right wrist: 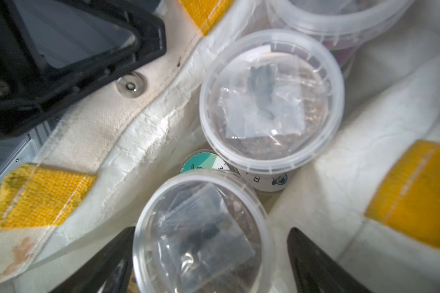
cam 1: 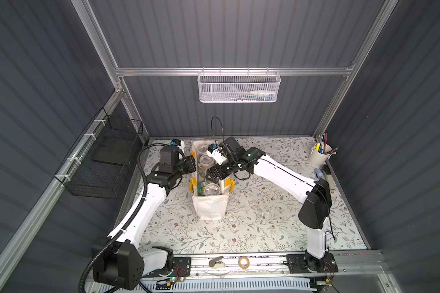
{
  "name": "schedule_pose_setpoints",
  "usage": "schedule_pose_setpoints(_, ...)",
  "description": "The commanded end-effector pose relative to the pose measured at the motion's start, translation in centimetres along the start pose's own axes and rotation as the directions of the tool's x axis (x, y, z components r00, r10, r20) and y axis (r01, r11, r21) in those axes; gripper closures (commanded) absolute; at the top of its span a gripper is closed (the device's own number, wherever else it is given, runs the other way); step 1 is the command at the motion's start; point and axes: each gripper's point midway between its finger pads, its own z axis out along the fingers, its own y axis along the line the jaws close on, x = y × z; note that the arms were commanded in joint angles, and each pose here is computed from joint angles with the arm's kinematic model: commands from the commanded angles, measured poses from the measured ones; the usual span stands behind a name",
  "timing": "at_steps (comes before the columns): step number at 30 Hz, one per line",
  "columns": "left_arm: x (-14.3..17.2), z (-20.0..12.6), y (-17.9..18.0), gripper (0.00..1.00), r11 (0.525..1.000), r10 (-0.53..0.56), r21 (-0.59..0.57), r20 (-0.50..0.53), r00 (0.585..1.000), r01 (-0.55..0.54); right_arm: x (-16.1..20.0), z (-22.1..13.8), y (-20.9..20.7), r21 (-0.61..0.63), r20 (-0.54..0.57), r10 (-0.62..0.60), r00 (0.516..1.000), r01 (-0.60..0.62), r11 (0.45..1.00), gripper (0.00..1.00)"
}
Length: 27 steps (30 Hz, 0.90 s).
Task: Take out the seed jars from the canvas bag
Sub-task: Pick up the seed jar from the canvas bag.
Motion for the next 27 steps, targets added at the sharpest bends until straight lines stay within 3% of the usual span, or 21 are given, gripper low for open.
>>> schedule_pose_setpoints(1, 1.4, 0.8, 0.5, 1.00, 1.000, -0.004, -0.005, -0.046, 0.999, 0.004, -0.2, 0.4, -0.1, 0.010, -0.006, -0.002, 1.000, 0.002, 1.000, 0.09)
schedule_pose_setpoints(12, 1.4, 0.7, 0.7, 1.00, 1.000, -0.003, -0.010, -0.045, 0.999, 0.002, 0.0, 1.4, -0.2, 0.009, -0.024, -0.003, 1.000, 0.003, 1.000, 0.09)
schedule_pose_setpoints(18, 1.7, 0.8, 0.8, 1.00, 1.000, -0.003, -0.015, -0.049, 0.999, 0.002, -0.2, 1.1, -0.1, 0.008, -0.015, 0.002, 1.000, -0.002, 1.000, 0.23)
schedule_pose_setpoints(27, 1.7, 0.6, 0.9, 1.00, 1.000, 0.002, -0.021, -0.048, 0.999, -0.003, -2.3, -1.4, 0.7, -0.035, 0.076, 0.004, 0.997, -0.002, 0.999, 0.26)
